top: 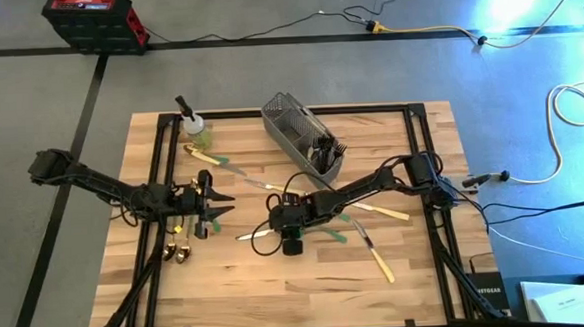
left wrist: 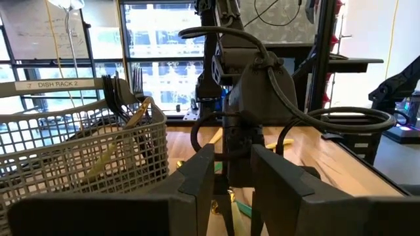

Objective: Sort silverware
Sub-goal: Put the yellow table knife into the gray silverware organizer

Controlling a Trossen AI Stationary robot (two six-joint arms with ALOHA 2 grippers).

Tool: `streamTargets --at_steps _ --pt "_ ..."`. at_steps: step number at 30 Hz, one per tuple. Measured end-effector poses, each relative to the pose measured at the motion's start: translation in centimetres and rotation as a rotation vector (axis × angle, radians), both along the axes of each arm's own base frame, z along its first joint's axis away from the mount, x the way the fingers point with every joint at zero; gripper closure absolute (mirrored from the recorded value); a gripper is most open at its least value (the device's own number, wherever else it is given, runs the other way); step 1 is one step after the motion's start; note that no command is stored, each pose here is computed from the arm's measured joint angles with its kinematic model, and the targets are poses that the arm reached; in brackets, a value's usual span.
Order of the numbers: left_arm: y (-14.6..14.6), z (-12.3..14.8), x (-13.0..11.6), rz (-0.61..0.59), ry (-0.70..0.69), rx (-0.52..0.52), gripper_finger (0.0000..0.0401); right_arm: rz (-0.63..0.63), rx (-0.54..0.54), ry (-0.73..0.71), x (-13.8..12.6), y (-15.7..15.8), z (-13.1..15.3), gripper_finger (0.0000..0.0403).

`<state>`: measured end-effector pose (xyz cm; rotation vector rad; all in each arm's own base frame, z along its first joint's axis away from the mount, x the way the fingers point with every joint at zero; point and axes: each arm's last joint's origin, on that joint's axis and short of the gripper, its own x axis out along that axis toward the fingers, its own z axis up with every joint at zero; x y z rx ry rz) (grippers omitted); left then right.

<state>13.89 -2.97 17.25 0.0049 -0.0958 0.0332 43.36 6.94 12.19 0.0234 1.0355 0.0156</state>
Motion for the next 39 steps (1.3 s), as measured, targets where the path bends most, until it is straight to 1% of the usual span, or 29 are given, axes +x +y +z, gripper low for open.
streamTargets --at_steps 4,10,12,15,18,20,26,28,31,33,36,39 --pt "0.0 0.0 0.0 0.0 0.0 0.001 0.0315 -0.001 -0.002 0.016 -0.1 0.0 -0.1 0.0322" --pt "0.0 0.0 0.0 0.0 0.0 0.001 0.0315 0.001 -0.001 0.02 -0.2 0.0 -0.1 0.0363" --pt "0.0 0.0 0.0 0.0 0.0 0.001 0.0315 0.016 0.026 0.027 -0.1 0.1 0.1 0.037" --pt "0.0 0.0 0.0 0.0 0.001 0.001 0.0315 0.036 0.066 0.03 0.3 0.3 0.7 0.0371" --pt "0.0 0.0 0.0 0.0 0.001 0.001 0.0315 0.052 0.068 0.012 1.0 0.8 2.0 0.0371" --pt "0.0 0.0 0.0 0.0 0.001 0.001 0.0315 0.065 0.062 -0.005 1.6 1.1 3.4 0.0372" --pt "0.0 0.0 0.0 0.0 0.002 0.001 0.0315 0.076 -0.002 0.043 1.8 2.1 6.4 0.0376" --pt "0.0 0.0 0.0 0.0 0.002 0.001 0.0315 0.093 -0.01 0.065 1.6 2.7 7.1 0.038" --pt "0.0 0.0 0.0 0.0 0.003 0.001 0.0315 0.144 -0.008 0.144 0.7 3.8 7.4 0.039" --pt "0.0 0.0 0.0 0.0 0.004 0.002 0.0315 0.165 -0.013 0.172 0.2 4.5 7.7 0.0401" --pt "0.0 0.0 0.0 0.0 0.004 0.003 0.0315 0.177 -0.009 0.149 -0.4 5.2 9.1 0.04" --pt "0.0 0.0 0.0 0.0 0.004 0.002 0.0315 0.124 -0.017 0.124 -0.5 5.1 9.8 0.0393"
